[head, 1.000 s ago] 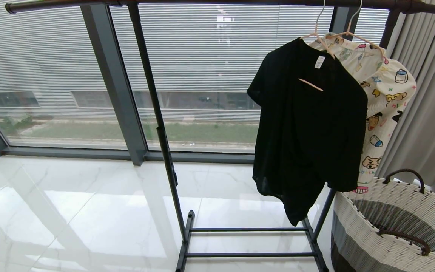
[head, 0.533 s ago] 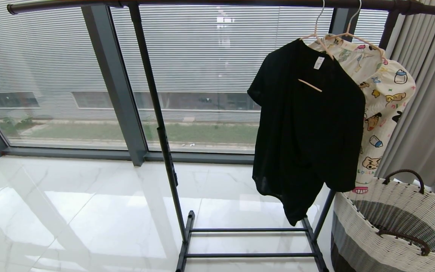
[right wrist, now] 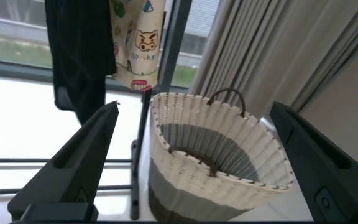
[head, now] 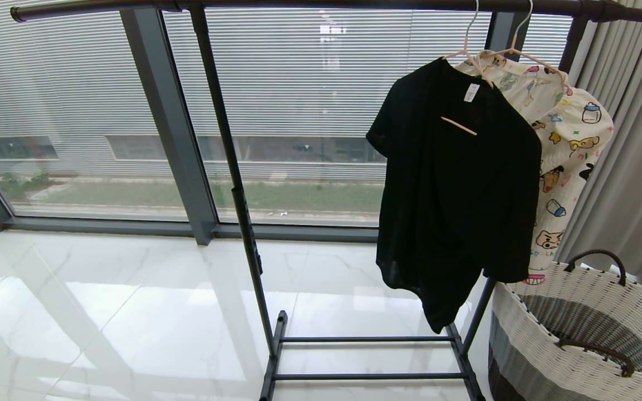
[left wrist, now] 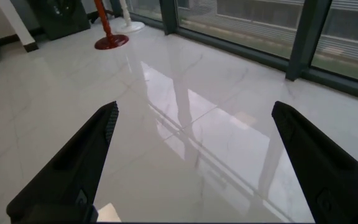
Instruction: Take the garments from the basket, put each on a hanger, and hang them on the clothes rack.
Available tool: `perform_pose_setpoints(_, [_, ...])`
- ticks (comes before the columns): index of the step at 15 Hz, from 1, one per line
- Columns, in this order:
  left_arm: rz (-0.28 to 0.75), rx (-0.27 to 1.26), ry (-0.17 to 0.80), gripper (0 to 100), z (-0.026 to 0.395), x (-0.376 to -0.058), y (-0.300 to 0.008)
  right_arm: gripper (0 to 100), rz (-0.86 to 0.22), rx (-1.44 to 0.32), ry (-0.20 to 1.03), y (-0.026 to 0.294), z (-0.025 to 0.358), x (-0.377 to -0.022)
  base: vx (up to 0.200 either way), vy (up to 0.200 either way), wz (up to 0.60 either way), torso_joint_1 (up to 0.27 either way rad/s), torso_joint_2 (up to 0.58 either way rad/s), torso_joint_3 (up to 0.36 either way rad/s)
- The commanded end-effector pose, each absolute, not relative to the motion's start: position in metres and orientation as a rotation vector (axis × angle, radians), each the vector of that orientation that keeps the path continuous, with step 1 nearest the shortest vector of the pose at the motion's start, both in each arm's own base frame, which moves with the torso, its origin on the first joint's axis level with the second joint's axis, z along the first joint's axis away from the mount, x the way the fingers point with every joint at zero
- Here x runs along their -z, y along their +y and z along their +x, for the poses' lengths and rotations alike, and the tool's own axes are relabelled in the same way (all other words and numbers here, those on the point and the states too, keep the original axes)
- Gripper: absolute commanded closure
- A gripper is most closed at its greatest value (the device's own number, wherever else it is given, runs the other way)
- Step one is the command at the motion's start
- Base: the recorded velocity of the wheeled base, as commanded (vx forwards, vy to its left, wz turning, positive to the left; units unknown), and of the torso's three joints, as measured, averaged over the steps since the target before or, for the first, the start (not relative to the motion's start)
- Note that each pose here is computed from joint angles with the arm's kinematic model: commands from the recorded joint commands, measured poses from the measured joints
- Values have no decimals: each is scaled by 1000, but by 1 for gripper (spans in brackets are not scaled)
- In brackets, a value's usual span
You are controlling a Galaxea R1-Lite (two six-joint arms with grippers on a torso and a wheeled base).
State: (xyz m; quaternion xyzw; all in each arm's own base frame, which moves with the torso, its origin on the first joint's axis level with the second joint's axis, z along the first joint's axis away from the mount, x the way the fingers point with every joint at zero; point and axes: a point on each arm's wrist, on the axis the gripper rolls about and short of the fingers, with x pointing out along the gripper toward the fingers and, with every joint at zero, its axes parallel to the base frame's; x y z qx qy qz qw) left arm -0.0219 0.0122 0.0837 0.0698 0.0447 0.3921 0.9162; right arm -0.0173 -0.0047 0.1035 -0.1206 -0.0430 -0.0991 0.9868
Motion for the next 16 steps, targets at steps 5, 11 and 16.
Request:
perform_pose_setpoints(5, [-34, -788, -44, 0, -22, -90, 12, 0, -165, 253, -60, -6, -24, -84, 0, 0, 0, 0, 0, 0])
perform_pose_setpoints(11, [-61, -456, -41, 0, -17, -90, 6, 0, -117, 78, -71, -2, -23, -83, 0, 0, 0, 0, 0, 0])
perform_pose_setpoints(16, [-154, -279, 20, 0, -16, -83, 2, 0, -60, -23, 1, 0, -23, -75, 0, 0, 0, 0, 0, 0])
